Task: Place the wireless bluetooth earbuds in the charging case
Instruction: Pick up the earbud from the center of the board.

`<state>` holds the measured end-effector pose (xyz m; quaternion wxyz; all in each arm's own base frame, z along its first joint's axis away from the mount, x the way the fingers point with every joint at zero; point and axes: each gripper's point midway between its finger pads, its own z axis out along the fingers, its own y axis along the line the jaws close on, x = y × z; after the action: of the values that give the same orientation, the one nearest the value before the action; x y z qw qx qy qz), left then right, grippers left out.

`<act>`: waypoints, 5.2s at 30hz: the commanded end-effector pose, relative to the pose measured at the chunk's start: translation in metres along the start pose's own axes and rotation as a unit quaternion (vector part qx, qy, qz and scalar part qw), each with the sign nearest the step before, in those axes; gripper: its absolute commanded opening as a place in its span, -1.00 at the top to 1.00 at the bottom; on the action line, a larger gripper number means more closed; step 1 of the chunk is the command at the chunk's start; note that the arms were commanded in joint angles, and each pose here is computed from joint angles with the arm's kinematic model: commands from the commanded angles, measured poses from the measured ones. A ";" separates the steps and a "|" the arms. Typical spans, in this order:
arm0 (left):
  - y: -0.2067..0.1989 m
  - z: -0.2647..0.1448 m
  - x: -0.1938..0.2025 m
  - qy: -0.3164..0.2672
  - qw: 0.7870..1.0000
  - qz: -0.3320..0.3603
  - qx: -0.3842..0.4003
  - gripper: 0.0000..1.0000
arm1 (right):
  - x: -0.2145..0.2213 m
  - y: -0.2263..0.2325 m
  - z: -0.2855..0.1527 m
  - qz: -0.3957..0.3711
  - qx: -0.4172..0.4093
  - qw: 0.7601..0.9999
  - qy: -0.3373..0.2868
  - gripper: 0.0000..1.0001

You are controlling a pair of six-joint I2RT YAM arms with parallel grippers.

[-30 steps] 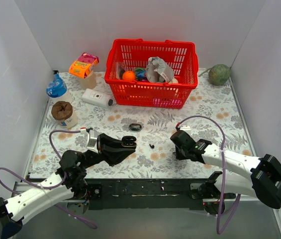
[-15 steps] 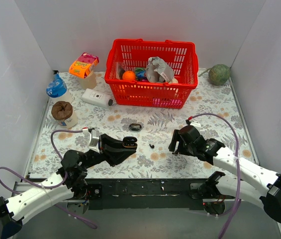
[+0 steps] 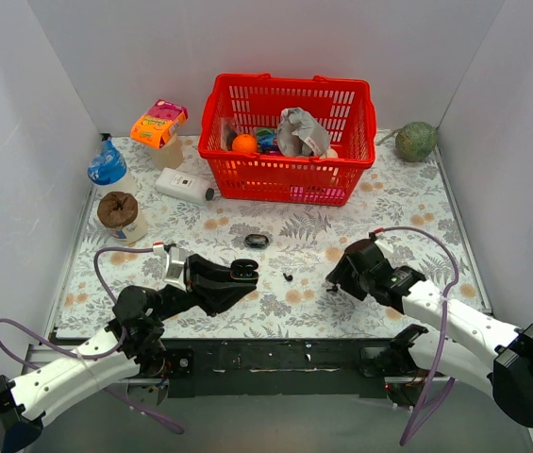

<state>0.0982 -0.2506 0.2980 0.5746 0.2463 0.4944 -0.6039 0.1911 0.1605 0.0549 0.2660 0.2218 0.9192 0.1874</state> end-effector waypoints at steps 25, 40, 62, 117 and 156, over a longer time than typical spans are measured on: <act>-0.001 -0.004 0.004 -0.001 1.000 -0.009 0.003 1.00 | 0.016 -0.026 0.026 -0.053 0.033 0.997 0.048 0.33; 0.001 -0.005 0.007 0.002 1.000 -0.015 -0.002 1.00 | 0.015 0.001 0.035 -0.185 -0.003 0.978 0.094 0.47; 0.005 -0.004 0.010 0.007 1.000 -0.019 -0.010 1.00 | 0.019 0.010 0.009 -0.068 -0.027 0.993 0.090 -0.16; 0.005 -0.004 0.012 0.013 0.999 -0.030 -0.014 1.00 | 0.032 -0.015 0.038 -0.116 0.040 0.984 0.128 0.50; 0.010 0.001 0.019 0.026 0.998 -0.045 -0.022 1.00 | 0.036 -0.004 0.029 -0.346 0.069 0.925 0.143 -0.03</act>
<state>0.1025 -0.2585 0.2696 0.5334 0.2320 0.5406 -0.6078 0.1863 0.1849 0.0197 0.1816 -0.0978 0.9751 0.0815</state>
